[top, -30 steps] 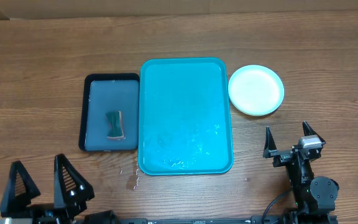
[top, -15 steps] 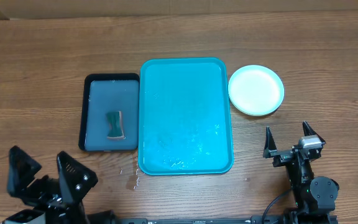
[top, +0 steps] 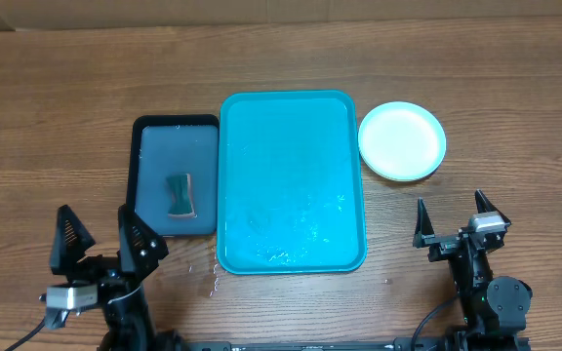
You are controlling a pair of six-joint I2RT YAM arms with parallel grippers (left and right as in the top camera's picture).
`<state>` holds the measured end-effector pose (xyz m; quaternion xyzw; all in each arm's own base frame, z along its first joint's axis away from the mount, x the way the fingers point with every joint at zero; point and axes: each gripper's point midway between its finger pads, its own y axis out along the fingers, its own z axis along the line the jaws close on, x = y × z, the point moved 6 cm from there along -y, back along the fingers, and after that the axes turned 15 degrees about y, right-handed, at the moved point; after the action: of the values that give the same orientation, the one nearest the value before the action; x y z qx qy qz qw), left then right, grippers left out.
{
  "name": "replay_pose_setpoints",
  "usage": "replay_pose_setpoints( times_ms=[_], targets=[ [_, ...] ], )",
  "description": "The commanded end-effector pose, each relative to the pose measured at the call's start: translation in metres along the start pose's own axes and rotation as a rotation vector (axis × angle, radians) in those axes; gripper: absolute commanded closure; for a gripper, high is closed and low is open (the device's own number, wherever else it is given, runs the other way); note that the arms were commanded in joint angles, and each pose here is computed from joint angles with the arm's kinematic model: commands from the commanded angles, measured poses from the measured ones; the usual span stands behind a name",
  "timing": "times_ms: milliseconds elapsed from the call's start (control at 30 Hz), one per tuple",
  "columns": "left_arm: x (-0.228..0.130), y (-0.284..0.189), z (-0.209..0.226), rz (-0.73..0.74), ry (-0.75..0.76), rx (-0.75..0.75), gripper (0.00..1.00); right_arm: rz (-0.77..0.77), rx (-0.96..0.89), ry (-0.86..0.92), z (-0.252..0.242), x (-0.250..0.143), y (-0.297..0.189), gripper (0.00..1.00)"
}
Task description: Clean dirty plates on tray and stack at the side
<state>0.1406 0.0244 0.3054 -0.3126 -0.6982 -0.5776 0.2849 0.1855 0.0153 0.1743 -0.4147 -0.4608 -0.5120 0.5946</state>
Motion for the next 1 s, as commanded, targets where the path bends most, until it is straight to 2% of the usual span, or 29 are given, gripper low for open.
replay_pose_setpoints(
  times_ms=[0,133,267,400,533,767,967],
  targets=[
    [-0.015,-0.005,0.001,0.032,-0.018,-0.007,0.00,-0.004,0.005,-0.001,0.000,-0.002,0.000,0.00],
    [-0.040,-0.009,0.006,0.152,-0.016,0.013,0.00,-0.004,0.005,-0.002,0.000,-0.002,0.000,0.00],
    [-0.075,-0.018,0.014,0.348,-0.010,0.061,0.00,-0.004,0.005,-0.002,0.000,-0.002,0.000,0.00],
    [-0.112,-0.037,0.023,0.574,0.041,0.099,0.00,-0.004,0.005,-0.002,0.000,-0.002,0.000,0.00],
    [-0.135,-0.055,0.028,0.731,0.118,0.106,0.00,-0.004,0.005,-0.002,0.000,-0.002,0.000,0.00],
    [-0.137,-0.057,0.028,0.762,0.385,-0.005,0.00,-0.004,0.005,-0.002,0.000,-0.002,0.000,0.00],
    [-0.137,-0.057,0.028,0.762,0.408,-0.013,0.00,-0.004,0.005,-0.002,0.000,-0.002,0.000,0.00]
  ],
)
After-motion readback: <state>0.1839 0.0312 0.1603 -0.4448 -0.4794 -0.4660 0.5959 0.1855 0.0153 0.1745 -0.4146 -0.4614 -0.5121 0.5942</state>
